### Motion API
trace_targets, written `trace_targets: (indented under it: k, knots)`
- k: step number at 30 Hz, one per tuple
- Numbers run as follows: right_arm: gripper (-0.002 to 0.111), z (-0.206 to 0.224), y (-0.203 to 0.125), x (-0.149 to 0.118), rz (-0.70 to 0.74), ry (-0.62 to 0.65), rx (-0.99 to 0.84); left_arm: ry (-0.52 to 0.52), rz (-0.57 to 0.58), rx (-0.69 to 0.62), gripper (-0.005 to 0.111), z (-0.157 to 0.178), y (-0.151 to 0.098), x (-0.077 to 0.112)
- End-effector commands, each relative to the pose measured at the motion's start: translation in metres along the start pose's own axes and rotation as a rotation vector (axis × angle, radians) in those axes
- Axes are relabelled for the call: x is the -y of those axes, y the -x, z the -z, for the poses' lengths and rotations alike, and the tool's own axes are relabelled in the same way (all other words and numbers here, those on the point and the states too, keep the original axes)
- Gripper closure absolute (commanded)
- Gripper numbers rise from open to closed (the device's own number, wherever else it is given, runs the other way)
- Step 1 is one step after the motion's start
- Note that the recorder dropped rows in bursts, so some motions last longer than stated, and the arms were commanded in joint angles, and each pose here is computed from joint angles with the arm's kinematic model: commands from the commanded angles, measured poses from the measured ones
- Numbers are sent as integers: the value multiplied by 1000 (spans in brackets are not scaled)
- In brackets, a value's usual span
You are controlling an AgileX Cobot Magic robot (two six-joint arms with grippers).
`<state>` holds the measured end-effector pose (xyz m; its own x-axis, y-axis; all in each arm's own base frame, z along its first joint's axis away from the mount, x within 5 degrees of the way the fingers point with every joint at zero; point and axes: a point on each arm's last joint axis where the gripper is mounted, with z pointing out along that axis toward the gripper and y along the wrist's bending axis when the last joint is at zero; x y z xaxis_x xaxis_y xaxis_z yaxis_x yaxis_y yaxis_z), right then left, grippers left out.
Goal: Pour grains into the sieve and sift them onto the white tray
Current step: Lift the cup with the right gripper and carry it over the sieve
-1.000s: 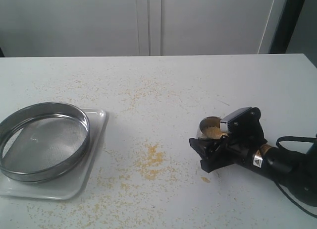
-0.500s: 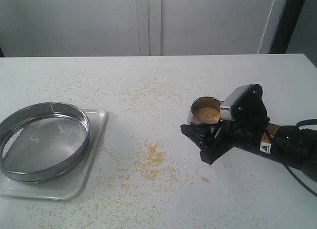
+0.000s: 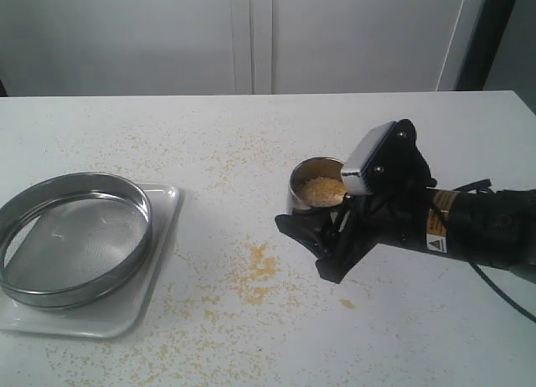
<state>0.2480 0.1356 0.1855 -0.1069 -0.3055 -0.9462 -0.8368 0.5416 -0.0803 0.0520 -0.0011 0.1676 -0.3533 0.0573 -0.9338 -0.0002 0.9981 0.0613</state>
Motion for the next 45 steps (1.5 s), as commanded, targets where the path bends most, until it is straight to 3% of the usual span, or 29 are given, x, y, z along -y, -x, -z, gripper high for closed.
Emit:
trace_targets:
  k: [1, 20, 32, 45]
  knots:
    - [108, -12, 23, -6, -2, 47, 11, -5, 2, 4, 106, 0, -1, 0]
    - [108, -76, 92, -43, 100, 63, -68, -5, 2, 4, 106, 0, -1, 0]
    - [108, -124, 110, -76, 169, 90, -86, -5, 2, 4, 106, 0, -1, 0]
    - [108, -175, 124, -90, 270, 93, -63, -5, 2, 4, 106, 0, -1, 0]
